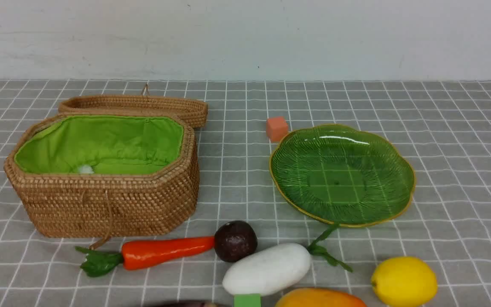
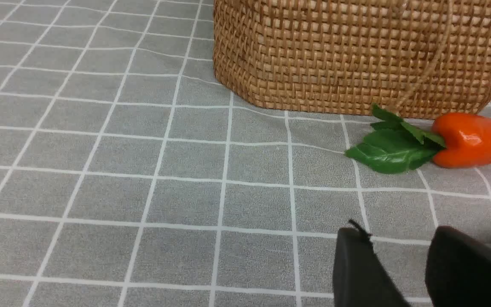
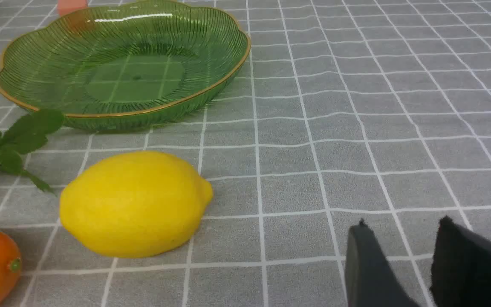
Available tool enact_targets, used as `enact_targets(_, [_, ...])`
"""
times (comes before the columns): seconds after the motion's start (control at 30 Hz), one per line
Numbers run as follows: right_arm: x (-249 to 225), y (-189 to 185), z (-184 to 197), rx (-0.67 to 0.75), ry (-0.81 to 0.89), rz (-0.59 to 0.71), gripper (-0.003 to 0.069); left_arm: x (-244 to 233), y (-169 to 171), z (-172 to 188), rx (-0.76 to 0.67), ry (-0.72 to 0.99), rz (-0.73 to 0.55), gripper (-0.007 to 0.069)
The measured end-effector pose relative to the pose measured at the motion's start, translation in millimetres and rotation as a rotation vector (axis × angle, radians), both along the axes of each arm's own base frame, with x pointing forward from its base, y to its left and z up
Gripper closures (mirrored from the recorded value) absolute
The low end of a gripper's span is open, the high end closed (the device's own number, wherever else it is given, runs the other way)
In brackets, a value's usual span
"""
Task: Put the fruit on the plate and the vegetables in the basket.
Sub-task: Use the left arm to grab an eggplant and put it into the left basket
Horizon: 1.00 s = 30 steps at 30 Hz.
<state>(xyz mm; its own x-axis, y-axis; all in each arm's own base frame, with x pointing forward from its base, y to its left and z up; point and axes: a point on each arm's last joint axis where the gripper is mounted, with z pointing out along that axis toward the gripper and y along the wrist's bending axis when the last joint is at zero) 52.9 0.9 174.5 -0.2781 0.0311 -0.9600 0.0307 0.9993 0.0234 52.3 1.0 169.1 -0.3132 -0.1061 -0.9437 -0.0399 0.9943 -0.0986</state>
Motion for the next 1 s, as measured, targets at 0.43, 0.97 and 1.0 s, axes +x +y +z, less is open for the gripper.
enact_targets(0.43, [0.0, 0.0, 0.0, 0.000, 0.000, 0.000, 0.0418, 0.0, 0.0, 0.0, 0.000, 0.000, 0.000, 0.0386])
enact_targets(0.97, [0.0, 0.0, 0.0, 0.000, 0.000, 0.000, 0.0418, 4.1, -0.9, 18.5, -0.012, -0.208, -0.007, 0.0386])
enact_targets(1.0, [0.0, 0.0, 0.0, 0.000, 0.000, 0.000, 0.0418, 4.6, -1.6, 29.5, -0.072, -0.329, -0.007, 0.0386])
